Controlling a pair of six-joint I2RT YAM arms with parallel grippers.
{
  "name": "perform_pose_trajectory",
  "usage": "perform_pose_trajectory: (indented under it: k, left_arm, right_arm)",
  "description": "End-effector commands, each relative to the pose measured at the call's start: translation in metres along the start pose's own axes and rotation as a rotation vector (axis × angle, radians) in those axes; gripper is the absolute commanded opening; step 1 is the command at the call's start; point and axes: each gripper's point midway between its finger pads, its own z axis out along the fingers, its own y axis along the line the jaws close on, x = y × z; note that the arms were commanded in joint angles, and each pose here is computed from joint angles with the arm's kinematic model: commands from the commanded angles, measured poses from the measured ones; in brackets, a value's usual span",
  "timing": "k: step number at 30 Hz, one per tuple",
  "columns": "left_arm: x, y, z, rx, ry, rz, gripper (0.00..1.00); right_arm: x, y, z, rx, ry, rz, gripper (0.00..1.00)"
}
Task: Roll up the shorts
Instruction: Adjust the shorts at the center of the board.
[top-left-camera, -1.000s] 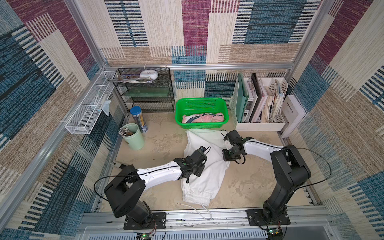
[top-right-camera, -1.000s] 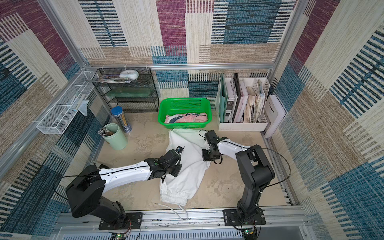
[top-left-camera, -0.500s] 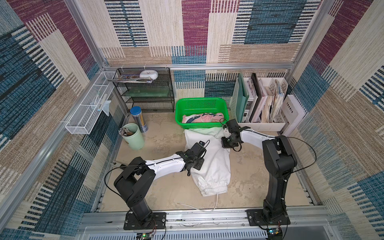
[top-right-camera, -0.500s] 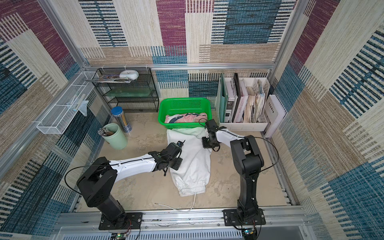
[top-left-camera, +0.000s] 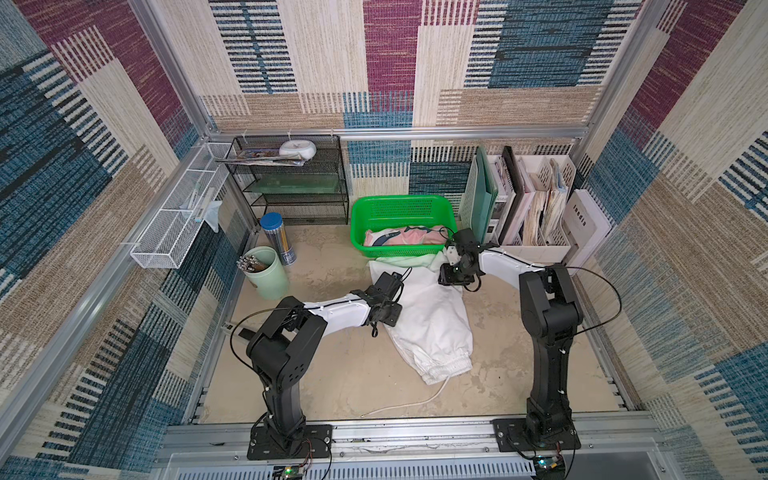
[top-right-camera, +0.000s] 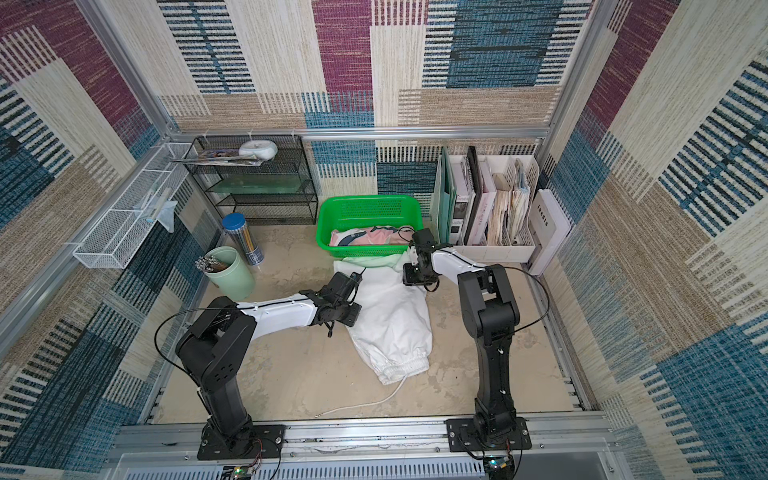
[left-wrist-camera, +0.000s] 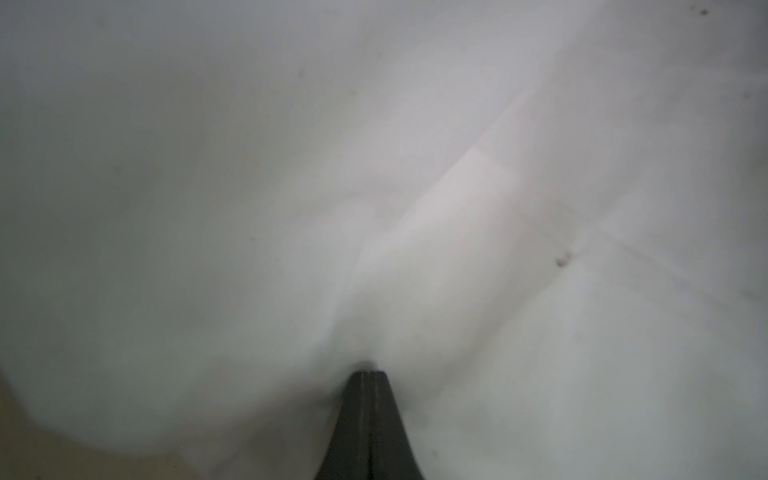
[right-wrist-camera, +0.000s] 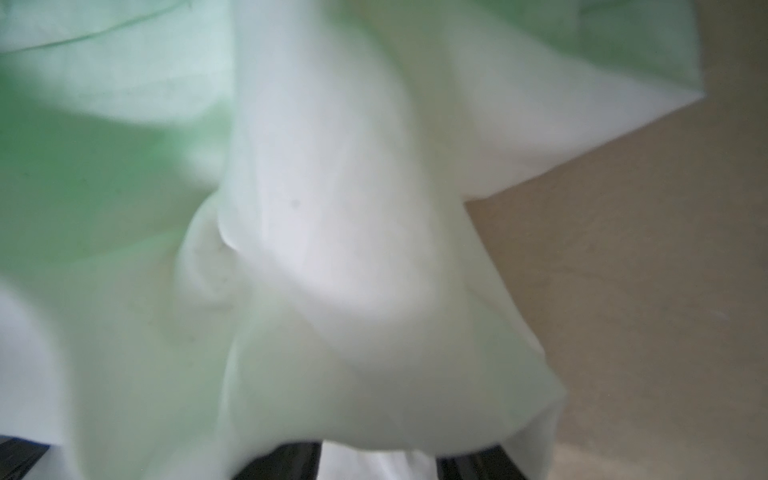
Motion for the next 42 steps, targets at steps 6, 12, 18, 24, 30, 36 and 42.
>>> perform_pose_trajectory:
  k: [6, 12, 18, 24, 30, 36, 42]
  left_arm:
    - [-0.014, 0.023, 0.022, -0.037, 0.003, 0.013, 0.0]
    - [-0.035, 0.037, 0.018, -0.033, -0.028, -0.008, 0.0]
    - [-0.076, 0.026, -0.035, 0.031, -0.154, 0.022, 0.0]
    - [-0.102, 0.01, -0.111, 0.072, -0.296, 0.041, 0.0]
    - [-0.064, -0.033, -0.147, 0.146, -0.284, 0.074, 0.0]
    - [0.005, -0.069, -0.144, 0.235, -0.195, 0.024, 0.0]
    - [0.061, -0.092, -0.128, 0.271, -0.089, -0.038, 0.0]
  right_arm:
    - [0.004, 0.002, -0.005, -0.019, 0.035, 0.017, 0.61]
    - [-0.01, 0.011, -0.033, -0.033, -0.032, -0.008, 0.72]
    - [-0.021, 0.025, -0.081, -0.073, -0.148, -0.03, 0.99]
    - [0.0, 0.039, -0.119, -0.15, -0.188, -0.013, 1.0]
    - [0.058, 0.047, -0.129, -0.242, -0.145, 0.054, 0.99]
    - [0.111, 0.055, -0.142, -0.344, -0.142, 0.137, 0.99]
    - [0.165, 0.054, -0.127, -0.411, -0.065, 0.255, 0.99]
